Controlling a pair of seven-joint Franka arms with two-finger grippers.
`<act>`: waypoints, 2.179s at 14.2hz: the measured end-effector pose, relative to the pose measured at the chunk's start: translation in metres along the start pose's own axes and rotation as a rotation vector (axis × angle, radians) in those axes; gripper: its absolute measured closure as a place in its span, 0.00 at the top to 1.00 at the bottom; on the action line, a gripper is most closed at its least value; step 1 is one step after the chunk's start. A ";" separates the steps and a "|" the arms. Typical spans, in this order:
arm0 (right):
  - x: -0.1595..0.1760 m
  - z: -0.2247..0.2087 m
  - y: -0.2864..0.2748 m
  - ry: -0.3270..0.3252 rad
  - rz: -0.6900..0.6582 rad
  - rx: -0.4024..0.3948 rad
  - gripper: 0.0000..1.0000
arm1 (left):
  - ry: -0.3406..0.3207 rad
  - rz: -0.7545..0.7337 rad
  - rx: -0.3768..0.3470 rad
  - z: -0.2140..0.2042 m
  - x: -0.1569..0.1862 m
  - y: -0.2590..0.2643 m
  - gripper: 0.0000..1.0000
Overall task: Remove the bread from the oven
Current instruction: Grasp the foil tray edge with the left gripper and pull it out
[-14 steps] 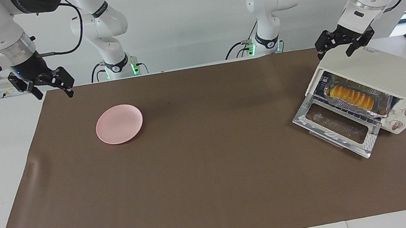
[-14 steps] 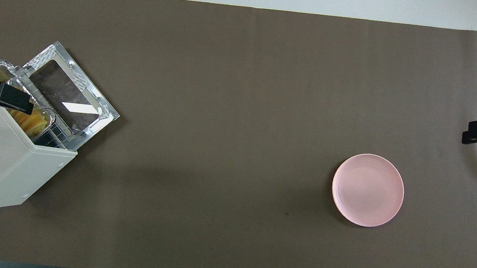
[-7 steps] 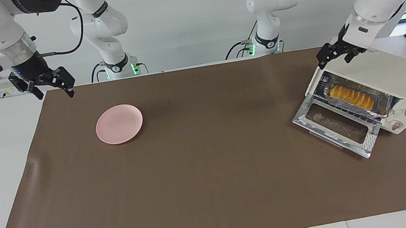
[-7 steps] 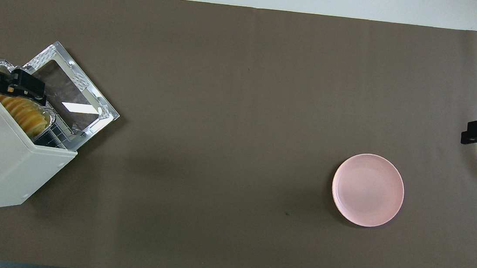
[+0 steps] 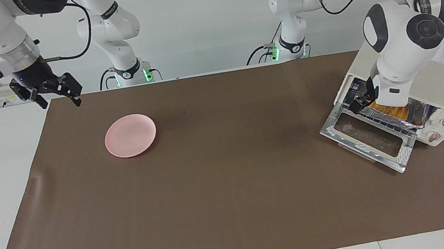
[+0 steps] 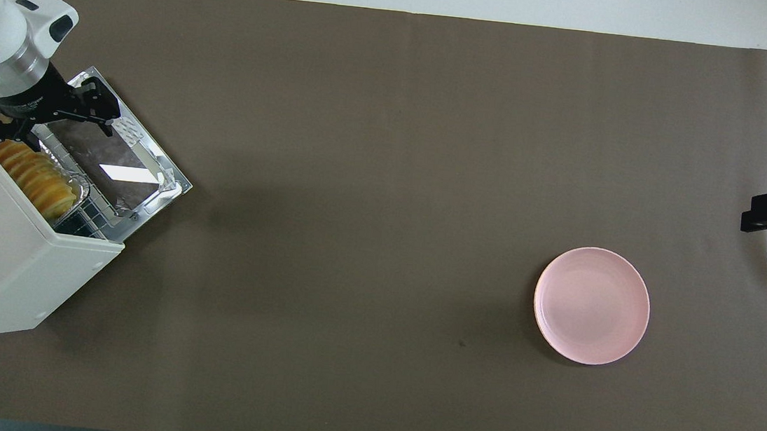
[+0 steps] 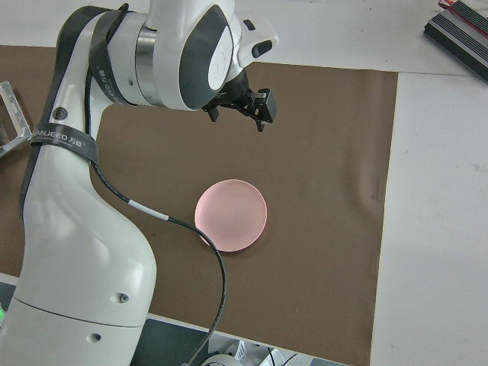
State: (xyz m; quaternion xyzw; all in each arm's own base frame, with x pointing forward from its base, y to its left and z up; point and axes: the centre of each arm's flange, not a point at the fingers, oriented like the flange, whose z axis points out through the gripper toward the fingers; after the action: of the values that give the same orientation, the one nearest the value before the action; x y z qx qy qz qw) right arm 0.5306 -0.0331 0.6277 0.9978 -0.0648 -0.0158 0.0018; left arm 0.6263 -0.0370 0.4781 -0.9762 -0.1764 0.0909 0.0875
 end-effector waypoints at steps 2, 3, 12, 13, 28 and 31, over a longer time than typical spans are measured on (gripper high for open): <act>0.000 0.000 0.000 0.000 0.000 0.000 1.00 | 0.001 -0.034 0.020 0.012 0.009 -0.009 1.00; 0.000 0.000 0.000 0.000 0.000 0.000 1.00 | 0.006 -0.046 0.030 0.020 0.012 -0.010 1.00; 0.000 0.000 0.000 0.000 0.000 0.000 1.00 | 0.040 -0.232 0.153 0.091 0.030 -0.001 1.00; 0.000 0.000 0.000 0.000 0.000 0.000 1.00 | 0.045 -0.240 0.155 0.098 0.032 0.001 1.00; 0.000 0.000 0.000 0.000 0.000 0.000 1.00 | 0.066 -0.309 0.139 0.112 0.041 -0.011 0.65; 0.000 0.000 0.000 0.000 0.000 0.000 1.00 | 0.055 -0.312 0.144 0.122 0.039 -0.012 0.45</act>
State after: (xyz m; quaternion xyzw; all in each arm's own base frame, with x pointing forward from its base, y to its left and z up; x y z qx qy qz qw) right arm 0.5306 -0.0331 0.6277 0.9978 -0.0647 -0.0159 0.0018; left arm 0.6333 0.0049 0.3570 -0.9303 -0.3162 0.0617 0.1752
